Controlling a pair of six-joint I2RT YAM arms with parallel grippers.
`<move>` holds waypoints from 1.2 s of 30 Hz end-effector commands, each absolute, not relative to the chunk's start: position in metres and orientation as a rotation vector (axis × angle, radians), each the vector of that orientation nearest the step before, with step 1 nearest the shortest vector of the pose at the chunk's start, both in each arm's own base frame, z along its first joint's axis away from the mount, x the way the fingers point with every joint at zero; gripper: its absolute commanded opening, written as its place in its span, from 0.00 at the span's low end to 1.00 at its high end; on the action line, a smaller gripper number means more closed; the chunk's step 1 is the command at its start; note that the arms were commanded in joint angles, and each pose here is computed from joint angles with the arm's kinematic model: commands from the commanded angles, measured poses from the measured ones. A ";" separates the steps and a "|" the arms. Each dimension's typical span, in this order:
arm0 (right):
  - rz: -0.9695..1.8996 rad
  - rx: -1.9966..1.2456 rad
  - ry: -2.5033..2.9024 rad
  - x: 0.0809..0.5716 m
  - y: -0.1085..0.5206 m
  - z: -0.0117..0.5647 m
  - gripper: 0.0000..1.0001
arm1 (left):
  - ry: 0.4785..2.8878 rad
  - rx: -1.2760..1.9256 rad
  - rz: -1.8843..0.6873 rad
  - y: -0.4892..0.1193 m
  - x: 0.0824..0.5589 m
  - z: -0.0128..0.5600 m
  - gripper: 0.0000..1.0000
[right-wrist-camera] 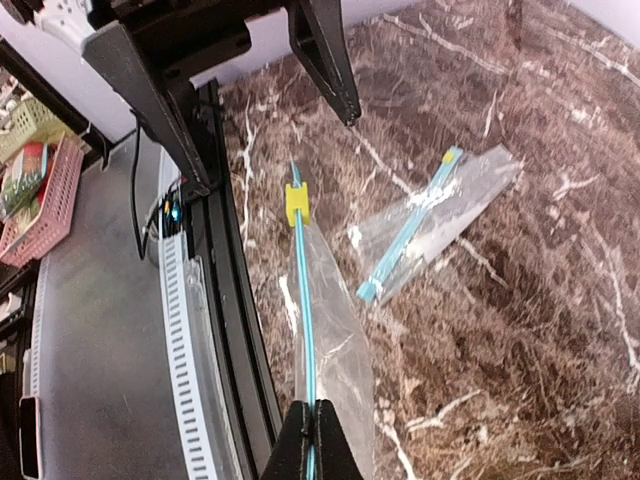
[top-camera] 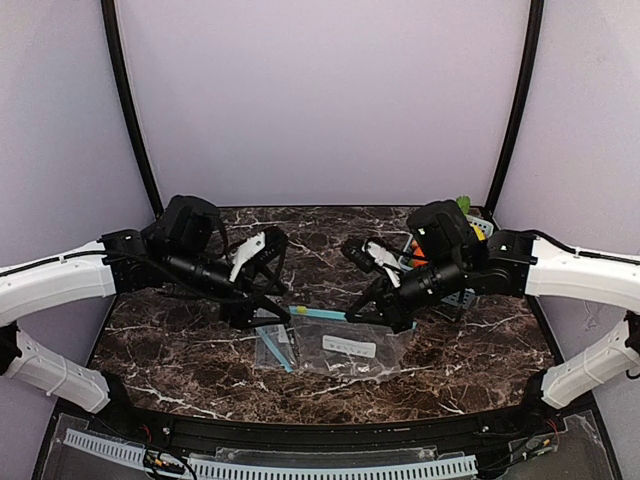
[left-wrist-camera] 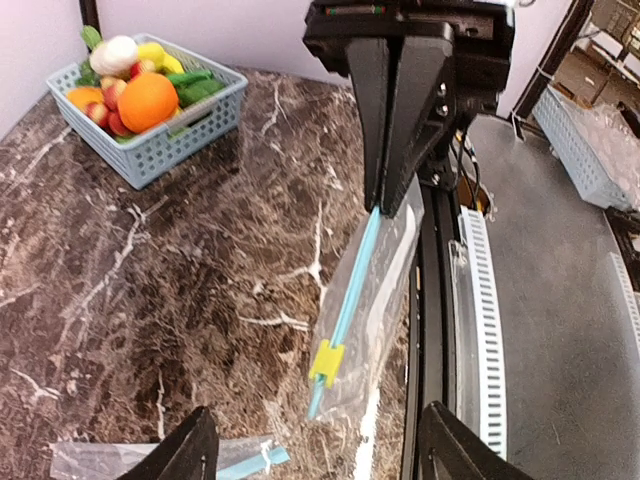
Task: Place the food in the zip-top bag and seal the zipper
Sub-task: Pass from the left arm to the right, then pass from the right arm to the left
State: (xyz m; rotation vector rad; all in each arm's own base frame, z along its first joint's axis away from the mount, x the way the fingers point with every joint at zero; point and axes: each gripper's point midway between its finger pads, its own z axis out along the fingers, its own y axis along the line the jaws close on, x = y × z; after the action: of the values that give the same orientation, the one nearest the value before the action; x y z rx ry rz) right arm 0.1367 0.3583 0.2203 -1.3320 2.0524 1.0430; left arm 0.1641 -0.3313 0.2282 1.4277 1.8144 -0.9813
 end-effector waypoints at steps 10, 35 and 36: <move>1.264 -1.034 1.711 0.154 0.385 0.295 0.00 | 1.714 1.333 -1.227 -0.334 0.159 0.265 0.76; 1.338 -1.090 1.752 0.148 0.390 0.281 0.00 | 1.699 1.283 -1.343 -0.326 0.165 0.277 0.42; 1.341 -1.088 1.752 0.148 0.389 0.282 0.00 | 1.698 1.285 -1.346 -0.326 0.165 0.277 0.44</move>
State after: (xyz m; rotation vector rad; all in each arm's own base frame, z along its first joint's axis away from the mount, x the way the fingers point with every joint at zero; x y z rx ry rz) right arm 0.1463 0.3887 0.2735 -1.1046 1.7805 1.3121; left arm 0.1703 -0.3282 0.2792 1.2699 1.7015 -1.3172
